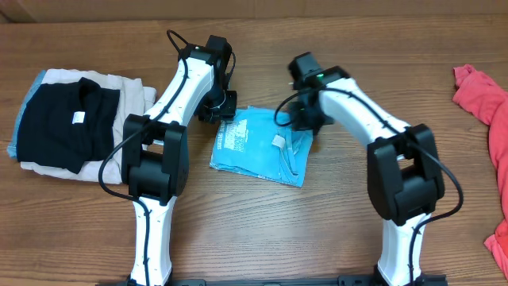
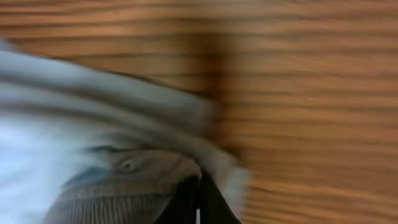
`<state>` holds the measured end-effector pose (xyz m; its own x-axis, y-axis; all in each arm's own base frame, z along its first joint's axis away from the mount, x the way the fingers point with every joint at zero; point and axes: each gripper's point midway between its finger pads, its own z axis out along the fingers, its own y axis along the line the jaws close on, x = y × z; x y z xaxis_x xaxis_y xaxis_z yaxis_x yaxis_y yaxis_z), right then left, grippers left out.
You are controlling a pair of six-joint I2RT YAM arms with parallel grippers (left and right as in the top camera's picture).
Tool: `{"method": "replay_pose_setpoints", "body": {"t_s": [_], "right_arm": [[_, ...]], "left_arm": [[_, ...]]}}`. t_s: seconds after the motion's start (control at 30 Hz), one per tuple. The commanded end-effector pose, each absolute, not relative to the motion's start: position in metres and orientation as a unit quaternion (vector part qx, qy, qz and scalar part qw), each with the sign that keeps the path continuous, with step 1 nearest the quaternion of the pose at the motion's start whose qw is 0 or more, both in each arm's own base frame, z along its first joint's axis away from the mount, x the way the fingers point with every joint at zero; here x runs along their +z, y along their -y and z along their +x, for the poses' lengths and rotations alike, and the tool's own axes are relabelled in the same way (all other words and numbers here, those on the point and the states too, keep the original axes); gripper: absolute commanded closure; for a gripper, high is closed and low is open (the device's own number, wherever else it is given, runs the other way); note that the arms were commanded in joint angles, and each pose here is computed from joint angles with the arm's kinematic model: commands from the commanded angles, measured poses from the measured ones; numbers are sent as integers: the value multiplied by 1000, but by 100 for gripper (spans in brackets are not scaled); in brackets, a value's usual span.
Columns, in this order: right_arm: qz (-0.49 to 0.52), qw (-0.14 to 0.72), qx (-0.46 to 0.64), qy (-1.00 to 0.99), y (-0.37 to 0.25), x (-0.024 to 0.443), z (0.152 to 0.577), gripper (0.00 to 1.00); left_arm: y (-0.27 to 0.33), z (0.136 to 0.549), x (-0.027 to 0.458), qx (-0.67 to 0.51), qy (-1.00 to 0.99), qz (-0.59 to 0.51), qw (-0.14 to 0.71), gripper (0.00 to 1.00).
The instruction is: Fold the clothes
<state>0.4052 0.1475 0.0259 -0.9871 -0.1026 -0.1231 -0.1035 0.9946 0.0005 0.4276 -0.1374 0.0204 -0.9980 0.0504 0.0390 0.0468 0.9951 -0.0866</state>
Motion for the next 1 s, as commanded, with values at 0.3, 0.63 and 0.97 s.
{"method": "replay_pose_setpoints", "body": {"t_s": [0.3, 0.63, 0.97], "right_arm": [[16, 63, -19, -998, -86, 52, 412, 83], [-73, 85, 166, -980, -167, 116, 389, 82], [-121, -2, 245, -962, -224, 99, 336, 82]], "left_arm": [[143, 427, 19, 48, 998, -40, 24, 56], [143, 427, 19, 48, 998, -39, 23, 55], [143, 427, 19, 48, 998, -39, 23, 55]]}}
